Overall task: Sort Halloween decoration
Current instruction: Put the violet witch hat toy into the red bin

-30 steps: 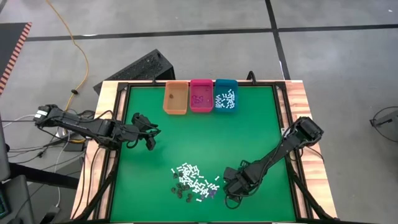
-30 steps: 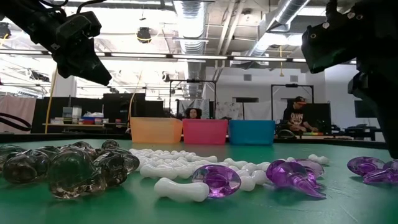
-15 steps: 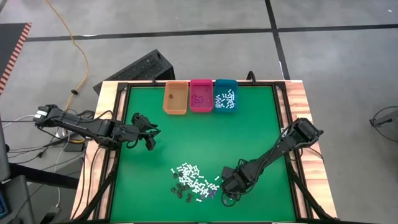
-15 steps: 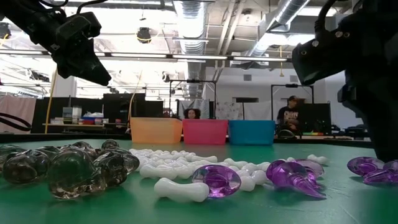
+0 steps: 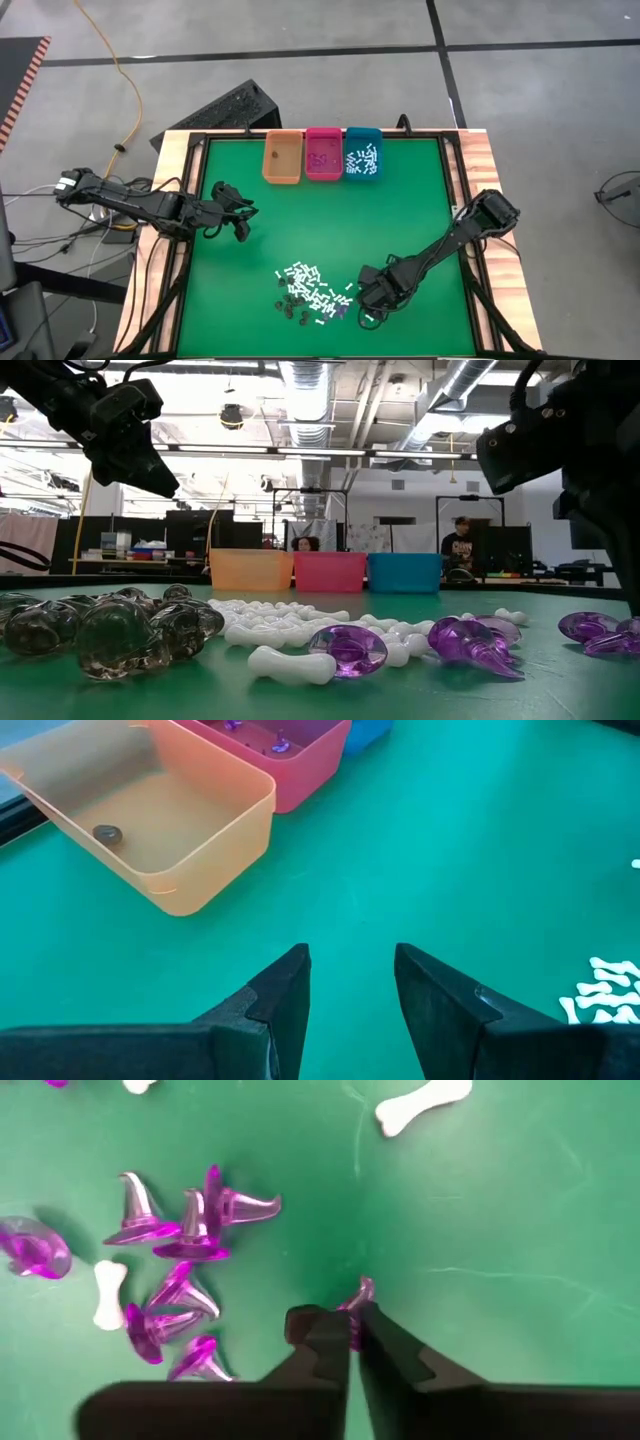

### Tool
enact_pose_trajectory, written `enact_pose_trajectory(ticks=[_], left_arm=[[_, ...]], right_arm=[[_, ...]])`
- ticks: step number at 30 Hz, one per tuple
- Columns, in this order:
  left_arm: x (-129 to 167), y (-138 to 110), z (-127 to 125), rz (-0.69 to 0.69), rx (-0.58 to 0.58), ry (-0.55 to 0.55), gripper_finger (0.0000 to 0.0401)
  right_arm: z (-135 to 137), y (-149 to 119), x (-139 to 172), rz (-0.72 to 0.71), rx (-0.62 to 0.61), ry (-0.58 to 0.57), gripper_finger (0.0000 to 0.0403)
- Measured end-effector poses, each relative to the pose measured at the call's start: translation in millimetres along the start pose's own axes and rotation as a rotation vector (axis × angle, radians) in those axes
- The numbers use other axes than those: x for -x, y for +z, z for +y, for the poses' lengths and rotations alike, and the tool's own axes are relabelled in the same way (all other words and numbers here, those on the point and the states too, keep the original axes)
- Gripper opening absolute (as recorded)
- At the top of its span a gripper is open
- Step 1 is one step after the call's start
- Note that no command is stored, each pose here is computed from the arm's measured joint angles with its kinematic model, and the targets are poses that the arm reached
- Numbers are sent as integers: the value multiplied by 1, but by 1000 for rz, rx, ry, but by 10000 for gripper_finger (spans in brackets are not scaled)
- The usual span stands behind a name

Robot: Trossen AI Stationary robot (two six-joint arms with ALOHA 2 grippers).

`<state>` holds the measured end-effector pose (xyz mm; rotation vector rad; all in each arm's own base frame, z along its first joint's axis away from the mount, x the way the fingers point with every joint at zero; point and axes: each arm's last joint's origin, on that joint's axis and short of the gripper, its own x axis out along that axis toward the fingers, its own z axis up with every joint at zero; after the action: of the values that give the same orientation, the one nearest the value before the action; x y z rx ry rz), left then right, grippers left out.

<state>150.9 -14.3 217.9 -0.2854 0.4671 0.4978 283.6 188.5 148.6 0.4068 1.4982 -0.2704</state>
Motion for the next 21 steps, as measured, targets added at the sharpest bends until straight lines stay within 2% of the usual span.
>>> enact_pose_trajectory(ticks=[4,11,21], left_arm=[[0,0,0,0,0,0,138],[0,0,0,1,-1,1,138],[0,0,0,3,-6,3,138]], right_arm=[[0,3,2,-2,13,-4,16],[2,14,17,-12,64,-43,16],[-12,39,57,-154,95,-37,16]])
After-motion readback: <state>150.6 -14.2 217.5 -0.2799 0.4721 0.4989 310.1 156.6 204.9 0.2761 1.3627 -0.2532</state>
